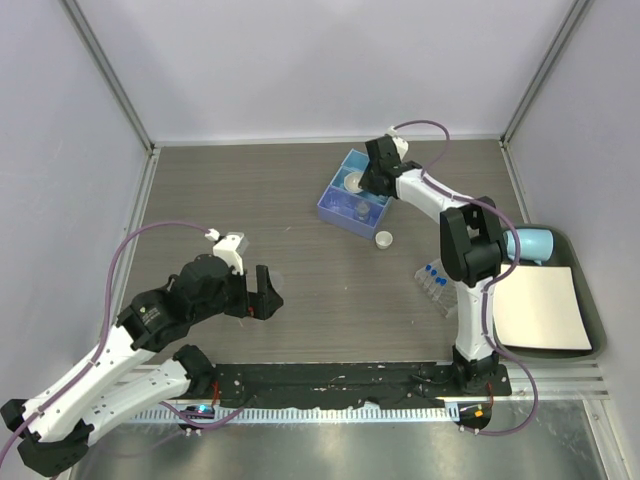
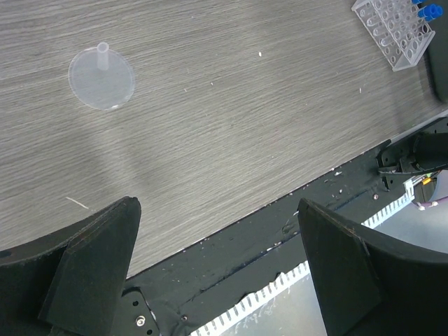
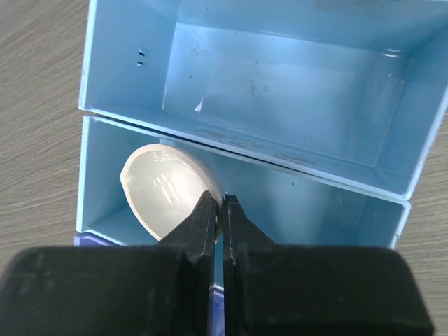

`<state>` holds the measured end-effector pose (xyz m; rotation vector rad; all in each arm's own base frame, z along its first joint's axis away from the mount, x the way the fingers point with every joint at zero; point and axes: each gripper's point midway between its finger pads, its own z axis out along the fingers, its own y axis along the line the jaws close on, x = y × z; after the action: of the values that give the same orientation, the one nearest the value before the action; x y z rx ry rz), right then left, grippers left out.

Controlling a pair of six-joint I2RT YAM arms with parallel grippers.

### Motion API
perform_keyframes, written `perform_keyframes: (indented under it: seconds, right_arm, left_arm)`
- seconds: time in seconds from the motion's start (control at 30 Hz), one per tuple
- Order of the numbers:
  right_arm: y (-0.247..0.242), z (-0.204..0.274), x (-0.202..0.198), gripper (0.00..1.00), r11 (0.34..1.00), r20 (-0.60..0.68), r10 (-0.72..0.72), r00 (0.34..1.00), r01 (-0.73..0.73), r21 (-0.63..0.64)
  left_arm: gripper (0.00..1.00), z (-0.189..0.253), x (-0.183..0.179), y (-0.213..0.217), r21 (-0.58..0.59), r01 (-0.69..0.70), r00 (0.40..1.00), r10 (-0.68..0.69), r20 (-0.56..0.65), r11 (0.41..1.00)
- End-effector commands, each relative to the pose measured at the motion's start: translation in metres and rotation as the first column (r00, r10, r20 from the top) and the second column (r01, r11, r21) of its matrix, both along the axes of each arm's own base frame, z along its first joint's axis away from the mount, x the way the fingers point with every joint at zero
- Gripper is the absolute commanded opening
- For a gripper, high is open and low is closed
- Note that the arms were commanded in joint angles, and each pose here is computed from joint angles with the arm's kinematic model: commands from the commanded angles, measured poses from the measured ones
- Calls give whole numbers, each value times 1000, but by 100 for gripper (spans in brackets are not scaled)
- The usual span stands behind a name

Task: Organize the chemistry lab equipment

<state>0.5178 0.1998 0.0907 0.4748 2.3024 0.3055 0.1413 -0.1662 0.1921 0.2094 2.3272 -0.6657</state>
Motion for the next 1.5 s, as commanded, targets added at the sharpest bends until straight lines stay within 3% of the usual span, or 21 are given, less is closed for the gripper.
perform_keyframes:
  seconds: [0.0, 0.57, 1.0, 1.3, 1.47]
  right_arm:
    - [12, 10, 13, 1, 999, 40, 29, 999, -30, 45]
    - [41, -18, -38, 1, 991, 9, 93, 996, -94, 101]
    - [112, -3, -106, 1, 977, 51, 193, 980, -197, 86]
    - [122, 2, -109, 1, 979, 41, 196, 980, -197, 42]
    - [121, 2, -107, 16, 981, 35, 194, 980, -194, 10]
  left_arm:
    - [100, 3, 4, 1, 0, -14, 1000, 14, 16, 1000]
    - [100, 9, 2, 2, -24, -10, 999, 11, 34, 1000]
    - [100, 15, -2, 4, -54, -2, 999, 5, 51, 999]
    - [100, 16, -4, 4, -61, 3, 998, 0, 57, 998]
    - [100, 17, -4, 4, -64, 3, 998, 0, 60, 998]
